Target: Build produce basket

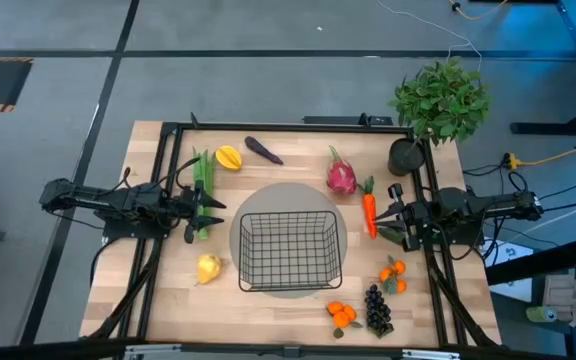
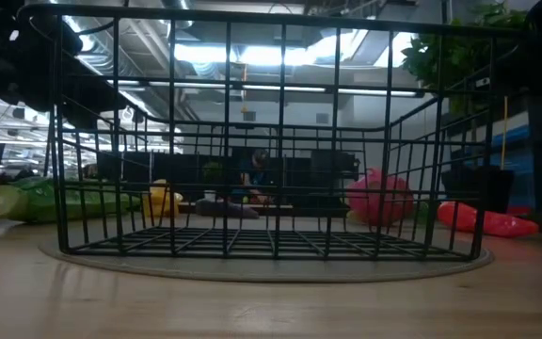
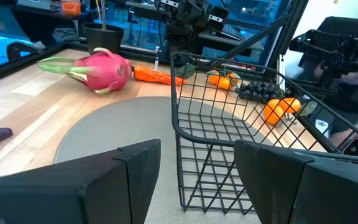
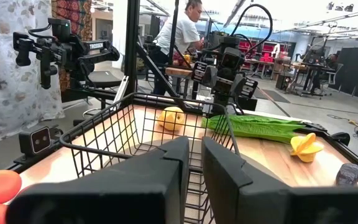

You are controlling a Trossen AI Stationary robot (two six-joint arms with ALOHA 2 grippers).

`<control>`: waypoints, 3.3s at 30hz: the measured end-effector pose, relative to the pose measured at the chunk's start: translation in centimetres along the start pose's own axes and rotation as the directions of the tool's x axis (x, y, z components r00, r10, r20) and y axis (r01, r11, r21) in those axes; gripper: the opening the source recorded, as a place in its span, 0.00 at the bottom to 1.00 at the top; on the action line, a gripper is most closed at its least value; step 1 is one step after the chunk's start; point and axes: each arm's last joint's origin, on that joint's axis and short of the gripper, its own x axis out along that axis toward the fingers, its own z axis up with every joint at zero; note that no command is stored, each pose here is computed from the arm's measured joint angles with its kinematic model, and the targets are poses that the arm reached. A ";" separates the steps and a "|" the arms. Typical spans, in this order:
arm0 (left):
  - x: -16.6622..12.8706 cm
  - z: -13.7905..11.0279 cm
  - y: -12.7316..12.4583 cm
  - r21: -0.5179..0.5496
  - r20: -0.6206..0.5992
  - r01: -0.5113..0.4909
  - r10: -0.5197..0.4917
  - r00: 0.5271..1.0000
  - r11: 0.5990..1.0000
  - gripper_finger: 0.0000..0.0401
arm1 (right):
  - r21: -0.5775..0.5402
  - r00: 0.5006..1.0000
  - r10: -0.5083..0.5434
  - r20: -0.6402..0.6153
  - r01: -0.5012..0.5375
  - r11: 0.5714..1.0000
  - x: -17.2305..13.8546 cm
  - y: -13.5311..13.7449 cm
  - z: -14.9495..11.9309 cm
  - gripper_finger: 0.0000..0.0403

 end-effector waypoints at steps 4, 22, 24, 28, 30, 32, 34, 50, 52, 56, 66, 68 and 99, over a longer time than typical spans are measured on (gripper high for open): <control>0.0 0.0 0.0 0.000 0.000 0.000 0.000 1.000 1.000 0.49 | 0.000 1.000 0.000 -0.001 0.000 1.000 0.0 0.0 0.0 0.13; 0.0 0.0 0.0 0.000 0.000 0.000 0.000 1.000 1.000 0.49 | 0.180 0.999 -0.024 0.038 0.017 0.983 0.0 -0.1 0.4 0.13; 0.0 0.0 0.0 0.000 0.000 0.000 0.000 1.000 1.000 0.49 | 0.181 0.999 -0.024 0.037 0.017 0.983 0.0 -0.1 0.4 0.13; 0.0 0.0 0.0 0.000 0.000 0.000 0.000 1.000 1.000 0.49 | 0.153 0.998 -0.055 0.029 0.050 0.987 0.0 -0.2 0.3 0.13; 0.0 0.0 0.0 0.000 0.000 0.000 0.000 1.000 1.000 0.49 | 0.131 0.997 -0.080 0.024 0.076 0.988 0.0 -0.3 0.3 0.13; 0.0 0.0 0.0 0.000 0.000 0.001 -0.001 1.000 1.000 0.49 | 0.131 0.996 -0.082 0.022 0.079 0.988 0.0 -0.3 0.3 0.13; 0.0 0.0 0.0 0.000 0.000 0.000 0.000 1.000 1.000 0.49 | 0.135 0.996 -0.083 0.022 0.079 0.988 0.0 -0.3 0.3 0.13; 0.0 0.0 0.0 0.000 0.000 0.000 0.000 1.000 1.000 0.49 | -0.030 0.933 -0.360 0.006 0.360 0.932 -0.2 -1.1 0.3 0.13; 0.0 0.0 0.0 0.000 -0.001 0.000 0.000 1.000 1.000 0.49 | -0.046 0.916 -0.401 0.001 0.400 0.915 -0.2 -1.2 0.3 0.13; 0.0 0.0 0.0 0.000 0.000 0.001 -0.001 1.000 1.000 0.49 | -0.045 0.901 -0.434 -0.003 0.433 0.900 -0.3 -1.3 0.3 0.13; 0.0 0.0 0.0 0.000 0.000 0.000 0.000 1.000 1.000 0.49 | -0.063 0.894 -0.448 -0.005 0.446 0.893 -0.3 -1.3 0.3 0.13; 0.0 0.0 0.0 0.000 0.000 0.000 0.000 1.000 1.000 0.49 | -0.073 0.878 -0.478 -0.012 0.476 0.876 -0.4 -1.4 0.3 0.13; -0.3 2.4 -0.3 0.375 0.253 -0.111 0.014 0.967 0.920 0.49 | 0.036 0.932 -0.242 0.269 0.241 0.970 -1.4 -1.8 11.8 0.13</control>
